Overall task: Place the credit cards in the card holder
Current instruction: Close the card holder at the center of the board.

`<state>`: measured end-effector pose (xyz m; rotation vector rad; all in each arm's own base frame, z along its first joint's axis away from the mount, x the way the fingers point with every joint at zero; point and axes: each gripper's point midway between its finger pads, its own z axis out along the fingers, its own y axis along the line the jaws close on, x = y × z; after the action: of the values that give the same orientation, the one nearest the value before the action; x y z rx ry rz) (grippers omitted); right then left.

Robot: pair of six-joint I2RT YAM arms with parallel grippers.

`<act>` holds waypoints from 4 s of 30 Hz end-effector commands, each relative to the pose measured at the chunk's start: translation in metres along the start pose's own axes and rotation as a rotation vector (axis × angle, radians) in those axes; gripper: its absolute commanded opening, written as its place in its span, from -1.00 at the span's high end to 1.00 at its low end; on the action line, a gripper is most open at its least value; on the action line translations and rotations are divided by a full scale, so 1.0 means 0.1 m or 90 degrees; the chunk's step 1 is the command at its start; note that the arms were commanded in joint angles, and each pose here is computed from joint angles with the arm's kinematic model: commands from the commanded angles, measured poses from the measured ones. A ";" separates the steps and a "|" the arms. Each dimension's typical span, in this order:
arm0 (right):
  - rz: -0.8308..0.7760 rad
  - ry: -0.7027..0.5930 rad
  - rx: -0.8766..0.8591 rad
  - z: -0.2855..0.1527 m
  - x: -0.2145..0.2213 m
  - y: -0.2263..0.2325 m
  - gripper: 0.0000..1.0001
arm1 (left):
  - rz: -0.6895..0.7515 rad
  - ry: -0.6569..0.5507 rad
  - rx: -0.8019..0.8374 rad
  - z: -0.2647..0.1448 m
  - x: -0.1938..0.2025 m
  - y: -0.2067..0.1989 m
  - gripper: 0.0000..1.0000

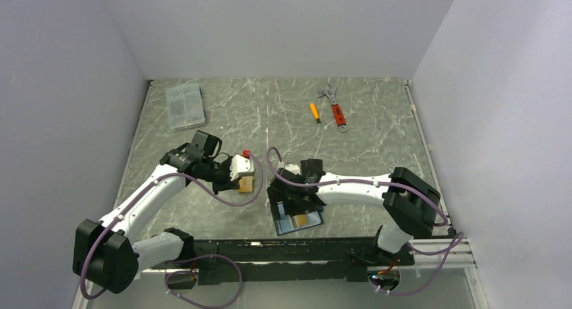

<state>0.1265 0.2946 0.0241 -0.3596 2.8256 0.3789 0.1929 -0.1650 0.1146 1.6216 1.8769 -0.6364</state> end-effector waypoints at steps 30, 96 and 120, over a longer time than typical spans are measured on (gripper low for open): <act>-0.068 0.004 0.037 -0.03 0.04 0.16 -0.94 | 0.012 -0.006 -0.008 -0.15 -0.05 -0.06 0.98; 0.087 -0.219 0.137 -0.31 -0.22 -1.05 -0.39 | 0.188 0.043 0.235 0.79 -0.51 -0.70 0.89; 0.066 -0.278 0.124 -0.18 -0.45 -1.00 0.14 | 0.237 0.091 0.243 0.76 -0.29 -0.78 0.89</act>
<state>0.1822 0.2080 0.0190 -0.1286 2.4910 0.1648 0.1338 -0.2541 0.0763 2.2180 1.5962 -0.7679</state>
